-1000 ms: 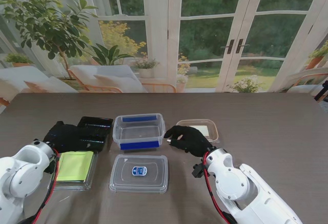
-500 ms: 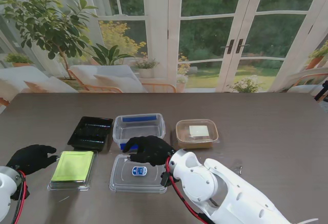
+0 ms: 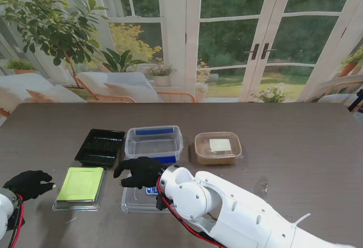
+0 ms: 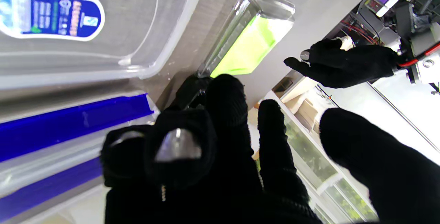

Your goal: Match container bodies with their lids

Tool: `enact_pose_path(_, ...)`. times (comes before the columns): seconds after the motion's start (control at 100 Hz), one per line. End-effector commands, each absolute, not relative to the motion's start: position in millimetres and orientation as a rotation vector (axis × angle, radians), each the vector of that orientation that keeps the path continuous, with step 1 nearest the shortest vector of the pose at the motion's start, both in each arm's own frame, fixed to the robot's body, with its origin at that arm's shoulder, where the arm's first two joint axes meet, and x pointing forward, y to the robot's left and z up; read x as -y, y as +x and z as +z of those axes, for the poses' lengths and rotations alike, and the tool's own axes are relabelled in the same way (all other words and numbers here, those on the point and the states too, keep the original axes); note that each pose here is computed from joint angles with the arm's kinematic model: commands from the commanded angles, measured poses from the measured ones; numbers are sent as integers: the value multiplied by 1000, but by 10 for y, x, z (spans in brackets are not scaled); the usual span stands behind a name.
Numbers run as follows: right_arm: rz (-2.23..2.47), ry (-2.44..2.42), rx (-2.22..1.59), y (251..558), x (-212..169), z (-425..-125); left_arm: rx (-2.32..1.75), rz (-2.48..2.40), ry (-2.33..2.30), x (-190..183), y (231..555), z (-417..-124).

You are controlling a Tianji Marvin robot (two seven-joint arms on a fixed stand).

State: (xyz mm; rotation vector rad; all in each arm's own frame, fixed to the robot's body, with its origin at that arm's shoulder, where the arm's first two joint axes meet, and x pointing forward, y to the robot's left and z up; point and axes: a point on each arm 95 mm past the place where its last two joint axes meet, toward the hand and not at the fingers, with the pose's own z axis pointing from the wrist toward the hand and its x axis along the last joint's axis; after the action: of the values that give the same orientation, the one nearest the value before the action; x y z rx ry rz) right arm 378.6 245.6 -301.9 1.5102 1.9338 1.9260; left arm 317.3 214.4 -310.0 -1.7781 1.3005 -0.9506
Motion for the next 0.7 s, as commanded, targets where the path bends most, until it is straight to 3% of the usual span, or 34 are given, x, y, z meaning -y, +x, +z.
enact_pose_path(0.0,1897,1513,-1981,3755,-2548,-3087,-1312,-912,-1816,-2182,3156,-3107)
enact_pose_path(0.69,1682,1544,-2135,3811,-2860,-3529,-1369,-769,-1928,-2198,3170,-3263)
